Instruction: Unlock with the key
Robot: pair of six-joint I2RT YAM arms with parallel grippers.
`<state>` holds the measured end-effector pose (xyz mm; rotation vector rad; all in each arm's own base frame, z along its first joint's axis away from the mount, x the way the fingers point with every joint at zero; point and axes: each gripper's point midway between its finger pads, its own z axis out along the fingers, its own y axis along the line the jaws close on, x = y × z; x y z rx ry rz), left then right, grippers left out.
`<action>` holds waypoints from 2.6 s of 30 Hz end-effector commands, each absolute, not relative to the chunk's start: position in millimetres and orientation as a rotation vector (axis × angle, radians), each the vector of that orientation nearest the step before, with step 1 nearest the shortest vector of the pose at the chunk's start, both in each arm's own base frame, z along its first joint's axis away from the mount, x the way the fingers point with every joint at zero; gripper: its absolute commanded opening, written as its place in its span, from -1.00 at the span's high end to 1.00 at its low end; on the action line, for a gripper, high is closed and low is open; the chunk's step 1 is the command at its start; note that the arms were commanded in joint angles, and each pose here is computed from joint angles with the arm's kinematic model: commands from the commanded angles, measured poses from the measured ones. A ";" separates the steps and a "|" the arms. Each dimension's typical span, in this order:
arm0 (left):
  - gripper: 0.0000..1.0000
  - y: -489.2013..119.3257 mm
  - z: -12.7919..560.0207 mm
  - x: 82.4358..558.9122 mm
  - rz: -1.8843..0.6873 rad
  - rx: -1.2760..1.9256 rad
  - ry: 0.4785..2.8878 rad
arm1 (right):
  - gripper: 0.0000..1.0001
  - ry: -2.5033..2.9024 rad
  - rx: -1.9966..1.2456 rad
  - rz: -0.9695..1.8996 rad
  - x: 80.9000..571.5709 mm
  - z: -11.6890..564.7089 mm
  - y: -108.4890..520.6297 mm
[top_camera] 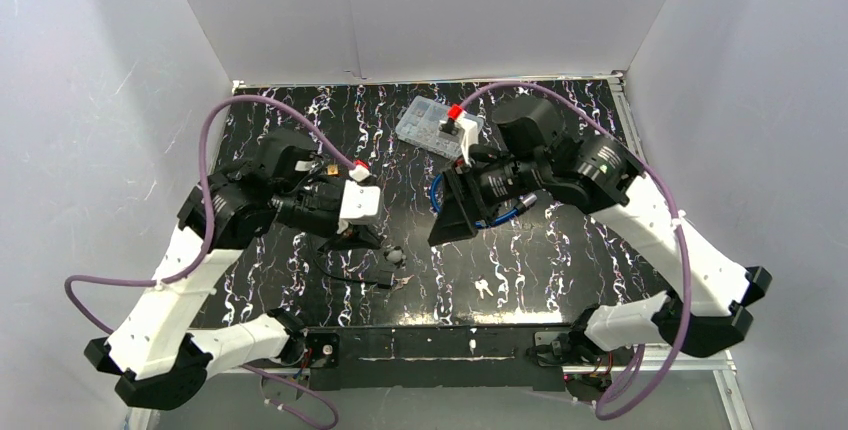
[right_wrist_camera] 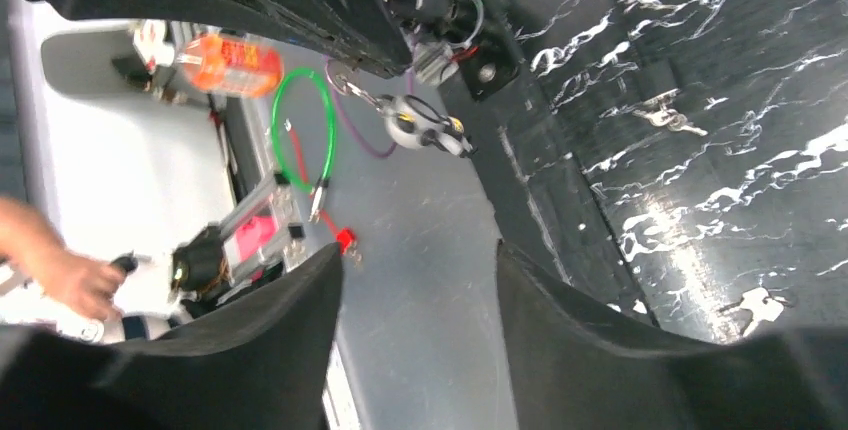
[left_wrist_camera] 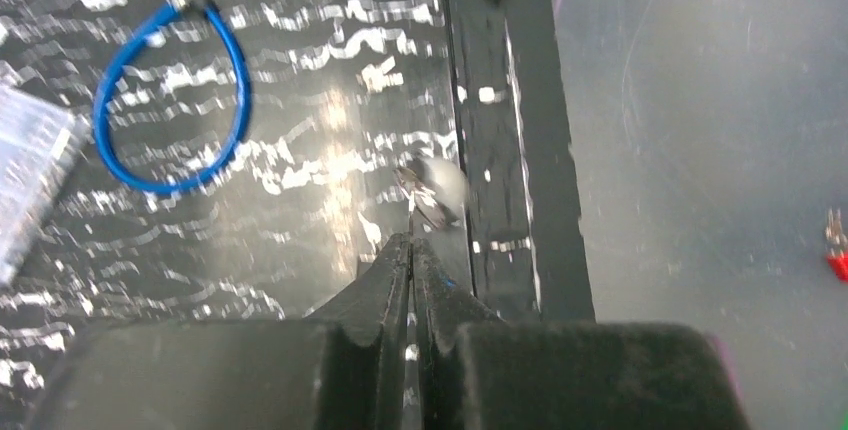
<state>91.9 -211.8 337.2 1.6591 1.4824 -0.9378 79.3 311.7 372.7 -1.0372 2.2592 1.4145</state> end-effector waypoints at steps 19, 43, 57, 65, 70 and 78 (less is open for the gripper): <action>1.00 -155.0 333.7 77.7 -0.608 1.968 1.484 | -0.23 1.274 -0.948 1.230 118.7 426.0 377.1; 1.00 -149.8 341.7 94.8 -0.453 1.991 1.466 | -0.10 1.160 -1.064 1.266 75.3 406.3 419.2; 1.00 -151.6 342.4 97.7 -0.427 2.016 1.479 | 0.94 1.240 -1.047 1.108 83.4 397.9 425.5; 1.00 -146.6 343.4 100.9 -0.374 2.024 1.459 | 0.97 1.269 -1.088 1.014 90.4 387.9 416.5; 1.00 -145.6 343.8 99.9 -0.372 2.023 1.455 | 0.88 1.244 -1.116 1.031 83.3 387.1 408.3; 1.00 -144.0 346.1 99.3 -0.365 2.016 1.446 | 0.86 1.219 -1.177 1.083 71.1 388.5 412.5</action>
